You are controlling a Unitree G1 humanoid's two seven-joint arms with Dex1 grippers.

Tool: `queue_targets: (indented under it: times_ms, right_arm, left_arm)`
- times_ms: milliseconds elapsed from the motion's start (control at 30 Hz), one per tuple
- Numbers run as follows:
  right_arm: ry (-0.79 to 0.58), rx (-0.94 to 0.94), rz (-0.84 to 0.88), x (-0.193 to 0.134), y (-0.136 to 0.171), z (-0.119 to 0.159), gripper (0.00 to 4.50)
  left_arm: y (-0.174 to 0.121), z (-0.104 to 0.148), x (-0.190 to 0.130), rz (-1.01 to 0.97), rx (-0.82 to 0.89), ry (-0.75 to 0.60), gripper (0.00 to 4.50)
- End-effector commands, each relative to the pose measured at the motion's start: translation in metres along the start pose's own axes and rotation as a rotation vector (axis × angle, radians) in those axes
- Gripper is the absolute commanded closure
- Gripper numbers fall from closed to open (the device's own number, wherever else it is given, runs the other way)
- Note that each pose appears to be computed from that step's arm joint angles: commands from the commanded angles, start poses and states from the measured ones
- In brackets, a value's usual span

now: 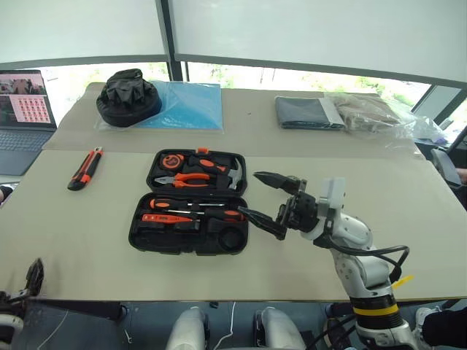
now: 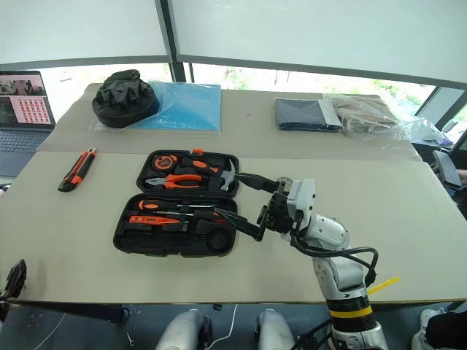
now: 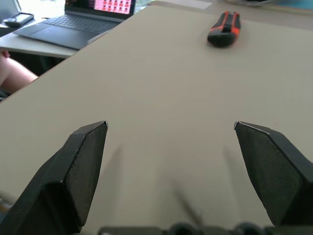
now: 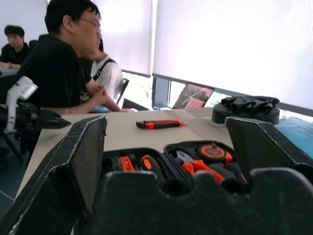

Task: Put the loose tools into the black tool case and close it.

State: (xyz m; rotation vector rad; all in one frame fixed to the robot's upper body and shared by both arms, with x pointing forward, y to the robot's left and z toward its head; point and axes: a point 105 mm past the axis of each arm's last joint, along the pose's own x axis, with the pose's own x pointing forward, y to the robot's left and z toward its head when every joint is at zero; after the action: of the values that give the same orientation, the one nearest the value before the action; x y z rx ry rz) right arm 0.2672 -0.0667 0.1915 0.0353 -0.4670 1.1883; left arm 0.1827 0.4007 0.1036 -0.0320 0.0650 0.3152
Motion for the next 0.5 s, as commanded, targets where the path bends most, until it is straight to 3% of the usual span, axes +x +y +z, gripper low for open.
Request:
queue_targets:
  times_ms: [33, 267, 500]
  right_arm:
    - [-0.080, -0.055, 0.010, 0.009, 0.002, 0.022, 0.00]
    - [-0.070, -0.065, 0.012, 0.016, 0.000, 0.020, 0.00]
    - [-0.059, -0.099, -0.015, 0.015, -0.005, 0.021, 0.00]
  left_arm:
    - [-0.010, 0.024, 0.030, -0.013, 0.001, 0.010, 0.02]
    - [-0.037, 0.052, 0.132, -0.067, 0.109, 0.168, 0.02]
    - [-0.053, 0.057, 0.183, -0.051, 0.127, 0.242, 0.02]
